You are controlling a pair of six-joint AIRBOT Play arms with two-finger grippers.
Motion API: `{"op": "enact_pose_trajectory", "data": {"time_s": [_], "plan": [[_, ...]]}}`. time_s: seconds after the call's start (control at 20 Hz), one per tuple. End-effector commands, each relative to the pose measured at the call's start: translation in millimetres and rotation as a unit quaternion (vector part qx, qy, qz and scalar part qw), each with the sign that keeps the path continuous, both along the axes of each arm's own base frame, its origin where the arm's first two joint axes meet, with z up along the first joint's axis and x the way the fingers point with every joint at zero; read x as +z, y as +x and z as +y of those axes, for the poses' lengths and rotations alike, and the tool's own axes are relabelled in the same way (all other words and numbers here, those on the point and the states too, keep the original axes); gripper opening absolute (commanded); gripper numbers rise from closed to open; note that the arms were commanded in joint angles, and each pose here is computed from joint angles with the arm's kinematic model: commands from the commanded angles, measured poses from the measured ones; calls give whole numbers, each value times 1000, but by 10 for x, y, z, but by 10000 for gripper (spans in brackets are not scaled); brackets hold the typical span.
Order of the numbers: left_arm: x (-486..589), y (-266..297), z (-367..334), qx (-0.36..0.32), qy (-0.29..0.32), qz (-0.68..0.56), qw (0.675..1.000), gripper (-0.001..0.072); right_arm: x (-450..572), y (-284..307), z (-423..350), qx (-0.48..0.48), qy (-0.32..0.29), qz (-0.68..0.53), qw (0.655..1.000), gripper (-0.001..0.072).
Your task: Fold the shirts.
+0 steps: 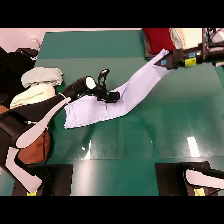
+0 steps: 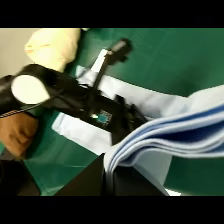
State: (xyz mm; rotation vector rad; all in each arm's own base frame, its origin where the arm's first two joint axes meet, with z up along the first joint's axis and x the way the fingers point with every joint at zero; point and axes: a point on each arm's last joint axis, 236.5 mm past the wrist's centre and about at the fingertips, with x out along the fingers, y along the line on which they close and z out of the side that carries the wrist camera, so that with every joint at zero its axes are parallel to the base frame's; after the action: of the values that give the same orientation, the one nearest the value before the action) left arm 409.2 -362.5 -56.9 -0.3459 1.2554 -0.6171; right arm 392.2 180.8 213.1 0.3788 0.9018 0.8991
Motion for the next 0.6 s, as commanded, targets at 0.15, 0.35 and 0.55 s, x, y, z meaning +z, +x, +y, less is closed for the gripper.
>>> {"op": "enact_pose_trajectory", "data": {"time_s": [0.15,0.35,0.55], "plan": [[119,77,59,6,-3,-11,1000,25,329,-297,676,62,17,-26,998,11],[837,426,719,48,-1,-74,996,25,293,-456,1063,100,26,-22,994,11],[1949,632,2010,127,57,-199,970,25,62,-662,1866,149,40,-15,988,11]]}}
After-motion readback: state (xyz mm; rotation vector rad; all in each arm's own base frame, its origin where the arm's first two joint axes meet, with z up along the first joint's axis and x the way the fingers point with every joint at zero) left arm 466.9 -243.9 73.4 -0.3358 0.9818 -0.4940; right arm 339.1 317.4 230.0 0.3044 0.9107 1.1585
